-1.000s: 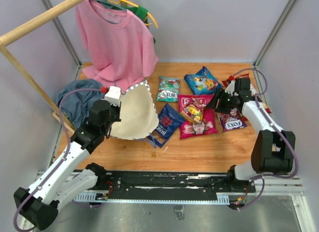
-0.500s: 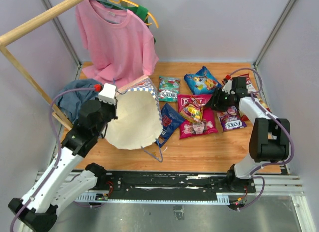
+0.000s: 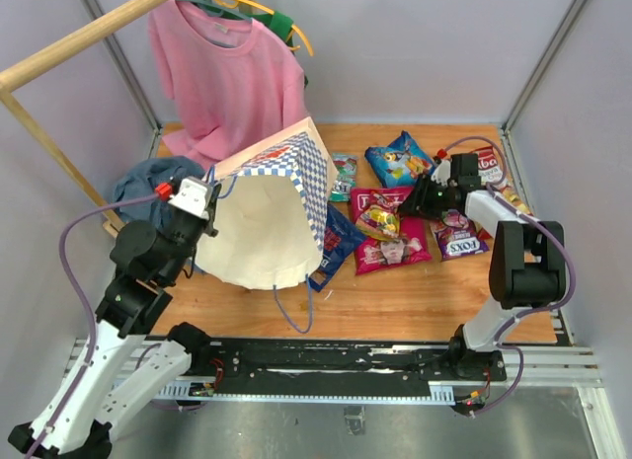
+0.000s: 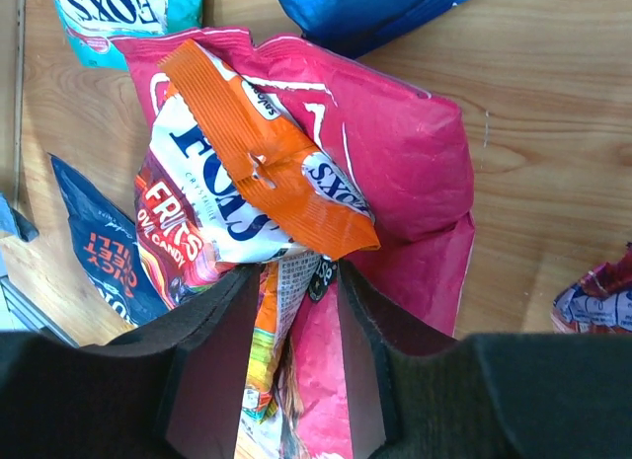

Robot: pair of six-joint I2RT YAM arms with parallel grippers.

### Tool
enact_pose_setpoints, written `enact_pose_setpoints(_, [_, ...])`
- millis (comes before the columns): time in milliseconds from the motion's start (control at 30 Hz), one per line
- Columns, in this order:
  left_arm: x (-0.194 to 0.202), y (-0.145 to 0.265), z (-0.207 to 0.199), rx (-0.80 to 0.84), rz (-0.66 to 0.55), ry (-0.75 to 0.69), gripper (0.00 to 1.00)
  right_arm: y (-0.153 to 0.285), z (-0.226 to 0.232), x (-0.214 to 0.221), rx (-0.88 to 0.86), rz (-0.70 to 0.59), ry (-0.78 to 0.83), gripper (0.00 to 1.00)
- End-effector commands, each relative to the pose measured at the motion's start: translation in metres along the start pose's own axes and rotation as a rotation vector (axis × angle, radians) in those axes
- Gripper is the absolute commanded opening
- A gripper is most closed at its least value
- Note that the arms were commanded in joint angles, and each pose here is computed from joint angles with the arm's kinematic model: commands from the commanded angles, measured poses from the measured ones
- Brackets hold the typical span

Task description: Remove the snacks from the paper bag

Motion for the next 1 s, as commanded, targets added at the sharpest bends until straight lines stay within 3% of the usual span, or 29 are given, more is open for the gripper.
enact_pose_setpoints(0, [0.007,-0.012,0.022,-0.149,0.115,0.042,0.01,-0.006,0.014,-0.012,-0.061,-0.03,0.023,0.39])
enact_pose_setpoints(100, [0.013,-0.024,0.027,-0.197,0.265,0.072,0.01,-0.007,0.013,-0.013,-0.056,-0.043,0.029,0.43])
enact_pose_setpoints(167, [0.026,-0.032,0.024,-0.205,0.365,0.088,0.01,-0.008,0.011,-0.015,-0.049,-0.053,0.03,0.51])
enact_pose_setpoints(333, [0.05,-0.044,0.012,-0.232,0.456,0.235,0.01,-0.008,0.012,-0.013,-0.053,-0.064,0.022,0.62])
enact_pose_setpoints(667, [0.109,-0.059,-0.014,-0.076,0.767,0.663,0.01,-0.008,0.018,-0.009,-0.106,-0.089,0.001,0.66])
enact_pose_setpoints(967, [0.128,-0.06,0.056,-0.243,0.75,0.715,0.01,-0.008,0.025,-0.011,-0.141,-0.102,-0.006,0.7])
Point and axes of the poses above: each gripper's point midway between its finger pads, its own y axis back along the fingers, its own z axis along the line the jaws close on, x = y × z, the point moved 2 cm from there along y, back along the fingers, and after that the axes turned 1 degree about -y, right-handed, at the moved point
